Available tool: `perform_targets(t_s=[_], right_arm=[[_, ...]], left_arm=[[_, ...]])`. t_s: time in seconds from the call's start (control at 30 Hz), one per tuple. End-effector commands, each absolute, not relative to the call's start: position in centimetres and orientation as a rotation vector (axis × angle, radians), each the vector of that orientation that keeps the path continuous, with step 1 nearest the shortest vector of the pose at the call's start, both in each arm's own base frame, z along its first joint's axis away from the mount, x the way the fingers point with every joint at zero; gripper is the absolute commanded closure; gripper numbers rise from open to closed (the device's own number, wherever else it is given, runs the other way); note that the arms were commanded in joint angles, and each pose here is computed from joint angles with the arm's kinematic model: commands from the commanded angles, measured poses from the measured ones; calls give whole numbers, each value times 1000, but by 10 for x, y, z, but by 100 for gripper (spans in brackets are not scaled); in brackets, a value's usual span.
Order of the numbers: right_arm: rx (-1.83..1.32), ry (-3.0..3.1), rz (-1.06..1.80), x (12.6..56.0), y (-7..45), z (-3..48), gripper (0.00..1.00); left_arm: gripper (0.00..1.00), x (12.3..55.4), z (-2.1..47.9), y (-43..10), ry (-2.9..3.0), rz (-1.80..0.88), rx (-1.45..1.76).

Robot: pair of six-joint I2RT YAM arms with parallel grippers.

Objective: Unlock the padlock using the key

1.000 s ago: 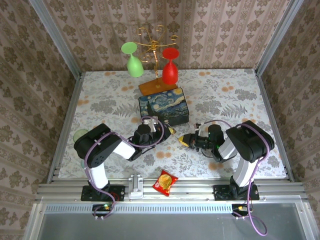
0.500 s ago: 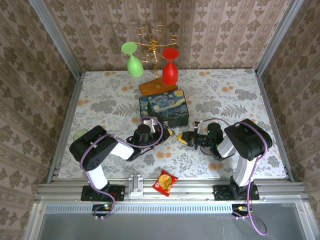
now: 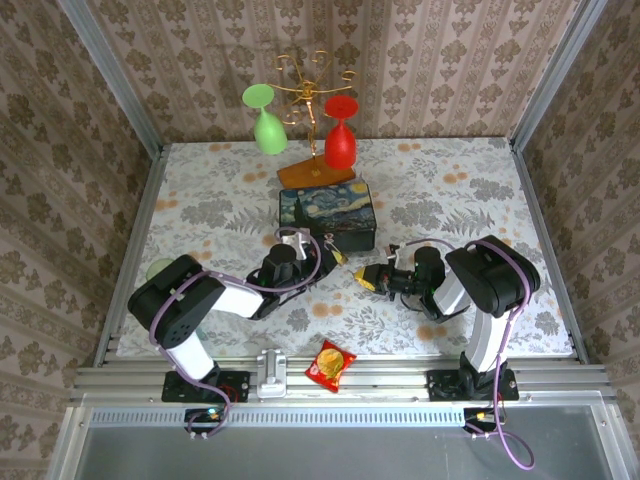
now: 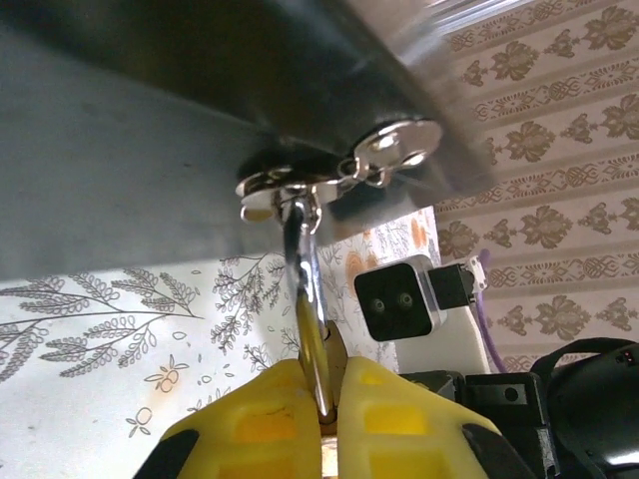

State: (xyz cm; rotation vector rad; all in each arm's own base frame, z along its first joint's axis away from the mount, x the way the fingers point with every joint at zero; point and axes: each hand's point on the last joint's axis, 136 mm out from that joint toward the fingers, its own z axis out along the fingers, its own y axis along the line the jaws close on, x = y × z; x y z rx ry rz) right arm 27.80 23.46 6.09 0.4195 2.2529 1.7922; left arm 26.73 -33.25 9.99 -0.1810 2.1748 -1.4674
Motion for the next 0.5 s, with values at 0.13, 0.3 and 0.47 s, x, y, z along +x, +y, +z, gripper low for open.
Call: perform_targets(t_s=[0.13,0.3,0.47], right_arm=[[331,2191,1834,282,239,83,100],[337,2172,1833,285,238,88,100],[330,2149,1840,288,238,96,100]], left_arm=[[100,269,135,-344,2054,-1574,-146],[100,267,135,-345,2047,-1593,-145],[100,266,132,-345,2039,-1606,-157]])
